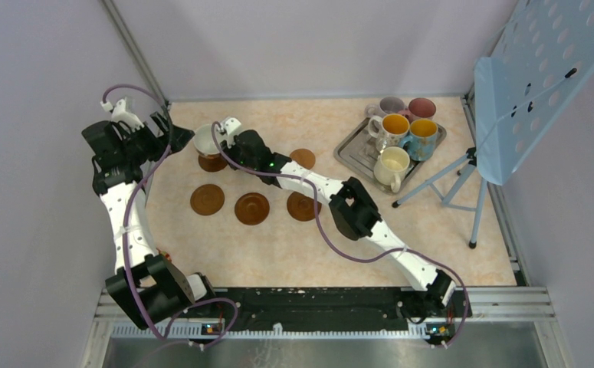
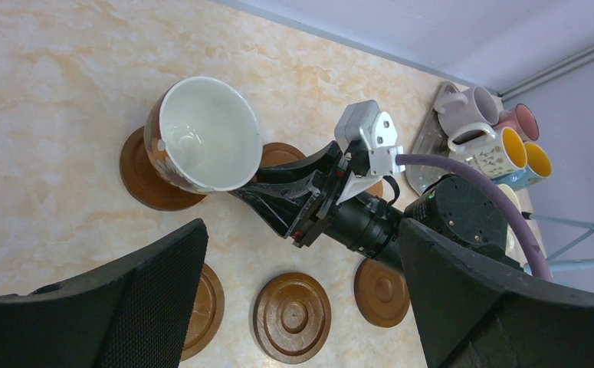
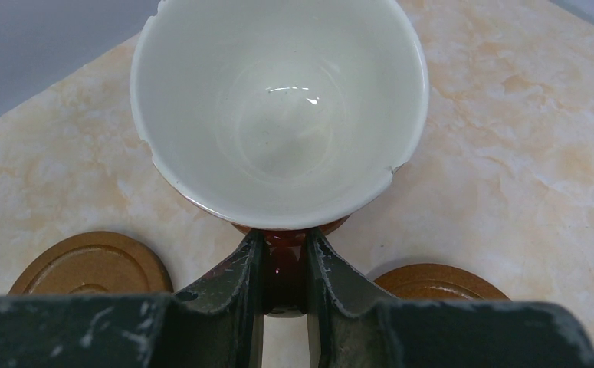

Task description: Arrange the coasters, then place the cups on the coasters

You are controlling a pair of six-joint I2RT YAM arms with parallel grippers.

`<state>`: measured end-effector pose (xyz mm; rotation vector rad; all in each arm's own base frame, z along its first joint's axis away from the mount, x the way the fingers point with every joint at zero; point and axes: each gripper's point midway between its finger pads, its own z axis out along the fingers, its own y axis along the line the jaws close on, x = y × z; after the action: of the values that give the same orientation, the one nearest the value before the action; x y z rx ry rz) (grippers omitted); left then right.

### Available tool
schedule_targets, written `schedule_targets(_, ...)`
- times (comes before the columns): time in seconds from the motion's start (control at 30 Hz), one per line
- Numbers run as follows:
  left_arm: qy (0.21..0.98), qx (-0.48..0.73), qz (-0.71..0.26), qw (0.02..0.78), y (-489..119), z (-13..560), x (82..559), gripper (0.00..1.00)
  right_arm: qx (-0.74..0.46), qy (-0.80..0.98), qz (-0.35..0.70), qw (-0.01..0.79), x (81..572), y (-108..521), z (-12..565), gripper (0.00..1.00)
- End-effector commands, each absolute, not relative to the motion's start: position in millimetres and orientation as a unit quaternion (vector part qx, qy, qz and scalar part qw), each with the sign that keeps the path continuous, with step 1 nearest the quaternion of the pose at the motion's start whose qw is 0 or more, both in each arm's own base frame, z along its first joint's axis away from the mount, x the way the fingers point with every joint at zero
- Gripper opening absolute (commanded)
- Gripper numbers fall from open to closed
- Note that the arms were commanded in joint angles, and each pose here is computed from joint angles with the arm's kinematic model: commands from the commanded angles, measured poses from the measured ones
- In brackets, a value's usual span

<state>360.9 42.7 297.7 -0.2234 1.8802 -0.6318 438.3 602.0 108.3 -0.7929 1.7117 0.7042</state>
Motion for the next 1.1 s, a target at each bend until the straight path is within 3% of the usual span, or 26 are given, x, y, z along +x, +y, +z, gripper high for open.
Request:
schedule_targets(0.0,0.779,-0.078,-0.271,0.560,43.2,308.7,362.2,0.99,-0.299,0.634,0.351,0.621,438.8,623.3,203.8,0.00)
schedule_targets(1.07,0.777,-0.091,-0.306,0.542,46.3,302.1,357.8,0.99,-0.296,0.652,0.348,0.605,434.0,626.4,182.8,0.05)
